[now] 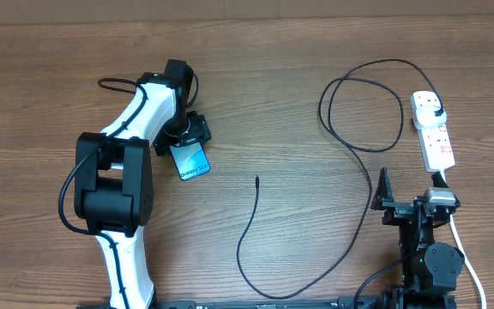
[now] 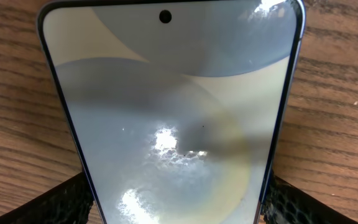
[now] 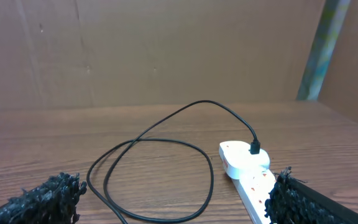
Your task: Plug charger to phone and switch on socket
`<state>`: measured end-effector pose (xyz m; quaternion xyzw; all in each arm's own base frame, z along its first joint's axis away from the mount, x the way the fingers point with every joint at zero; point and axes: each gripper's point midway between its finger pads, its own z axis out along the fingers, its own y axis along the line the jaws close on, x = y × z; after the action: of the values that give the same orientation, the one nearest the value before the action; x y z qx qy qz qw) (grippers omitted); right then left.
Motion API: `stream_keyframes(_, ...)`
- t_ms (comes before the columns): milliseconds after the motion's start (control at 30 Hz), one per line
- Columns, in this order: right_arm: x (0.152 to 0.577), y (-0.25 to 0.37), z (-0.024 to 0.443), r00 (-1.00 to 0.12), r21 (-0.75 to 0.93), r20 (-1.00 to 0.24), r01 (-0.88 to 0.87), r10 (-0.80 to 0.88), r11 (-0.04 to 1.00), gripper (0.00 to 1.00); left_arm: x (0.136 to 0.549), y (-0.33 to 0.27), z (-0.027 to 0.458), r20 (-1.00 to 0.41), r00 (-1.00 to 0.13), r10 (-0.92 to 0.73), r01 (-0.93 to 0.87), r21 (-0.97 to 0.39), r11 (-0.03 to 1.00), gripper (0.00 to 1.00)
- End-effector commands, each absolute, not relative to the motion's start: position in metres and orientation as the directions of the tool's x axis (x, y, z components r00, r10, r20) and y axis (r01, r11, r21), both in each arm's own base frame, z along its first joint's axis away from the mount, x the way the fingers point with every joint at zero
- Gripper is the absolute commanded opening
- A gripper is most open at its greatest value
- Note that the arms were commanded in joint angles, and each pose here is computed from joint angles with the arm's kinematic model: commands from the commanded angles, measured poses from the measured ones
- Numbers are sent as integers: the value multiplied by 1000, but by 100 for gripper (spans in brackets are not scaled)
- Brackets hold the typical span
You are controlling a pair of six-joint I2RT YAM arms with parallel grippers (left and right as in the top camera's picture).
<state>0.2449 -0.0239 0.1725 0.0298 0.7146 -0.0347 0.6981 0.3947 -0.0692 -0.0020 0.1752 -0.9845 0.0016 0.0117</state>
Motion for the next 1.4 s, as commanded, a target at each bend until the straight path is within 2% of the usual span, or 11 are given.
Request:
stream_keyframes(0, 245, -24, 169, -26, -9, -1000, 93, -7, 996, 100, 378, -74, -37, 124, -932, -341, -343, 10, 939, 87)
stream_keyframes(1000, 245, -24, 169, -26, -9, -1000, 93, -7, 996, 100, 378, -74, -37, 124, -931, -343, -345, 11, 939, 80)
stream_keyframes(1367, 245, -24, 169, -26, -10, -1000, 93, -7, 996, 100, 378, -74, -37, 124, -931, -343, -345, 11, 939, 73)
